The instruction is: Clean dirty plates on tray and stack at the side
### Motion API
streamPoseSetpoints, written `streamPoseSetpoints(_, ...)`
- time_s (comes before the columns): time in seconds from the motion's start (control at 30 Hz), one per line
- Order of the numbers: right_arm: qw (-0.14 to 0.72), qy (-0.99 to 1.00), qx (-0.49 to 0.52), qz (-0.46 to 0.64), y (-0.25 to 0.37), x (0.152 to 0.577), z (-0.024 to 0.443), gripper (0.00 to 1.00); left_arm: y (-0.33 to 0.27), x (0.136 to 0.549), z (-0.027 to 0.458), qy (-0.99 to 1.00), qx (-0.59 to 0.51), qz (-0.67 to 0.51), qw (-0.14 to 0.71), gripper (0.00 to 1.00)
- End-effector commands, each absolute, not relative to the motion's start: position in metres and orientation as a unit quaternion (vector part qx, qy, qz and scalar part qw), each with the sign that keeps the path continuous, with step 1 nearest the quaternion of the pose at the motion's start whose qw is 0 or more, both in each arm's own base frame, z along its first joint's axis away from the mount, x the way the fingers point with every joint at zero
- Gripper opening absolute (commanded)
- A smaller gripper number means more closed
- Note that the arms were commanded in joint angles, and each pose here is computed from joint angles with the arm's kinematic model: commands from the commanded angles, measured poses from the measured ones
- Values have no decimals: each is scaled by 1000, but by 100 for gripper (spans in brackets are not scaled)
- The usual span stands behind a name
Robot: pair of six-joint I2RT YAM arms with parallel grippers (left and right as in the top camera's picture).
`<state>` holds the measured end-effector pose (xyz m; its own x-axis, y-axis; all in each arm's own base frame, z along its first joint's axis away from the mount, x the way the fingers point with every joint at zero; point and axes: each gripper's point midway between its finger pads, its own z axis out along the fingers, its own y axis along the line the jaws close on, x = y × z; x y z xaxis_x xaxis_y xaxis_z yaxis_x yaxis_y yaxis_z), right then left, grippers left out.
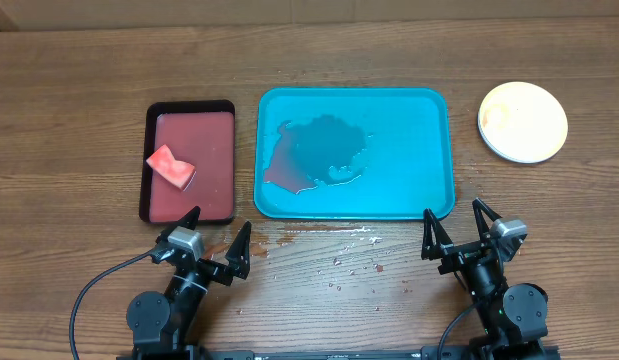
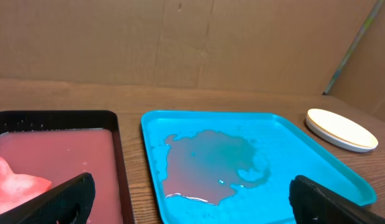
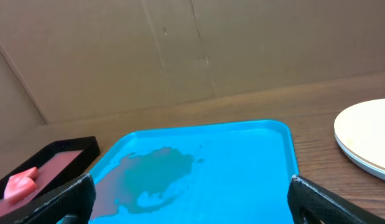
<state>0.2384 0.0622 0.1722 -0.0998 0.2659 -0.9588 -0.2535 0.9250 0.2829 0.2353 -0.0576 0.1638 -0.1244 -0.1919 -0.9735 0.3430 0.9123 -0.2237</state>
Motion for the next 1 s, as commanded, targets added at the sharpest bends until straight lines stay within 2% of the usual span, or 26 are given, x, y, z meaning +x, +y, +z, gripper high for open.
streamPoseSetpoints(0.0, 674, 714, 3, 191, 61, 239, 171, 100, -58, 235, 165, 719, 52, -206, 662, 100)
streamPoseSetpoints(0.97, 674, 714, 3, 191, 61, 239, 171, 100, -55, 236, 165, 719, 48, -196, 665, 100)
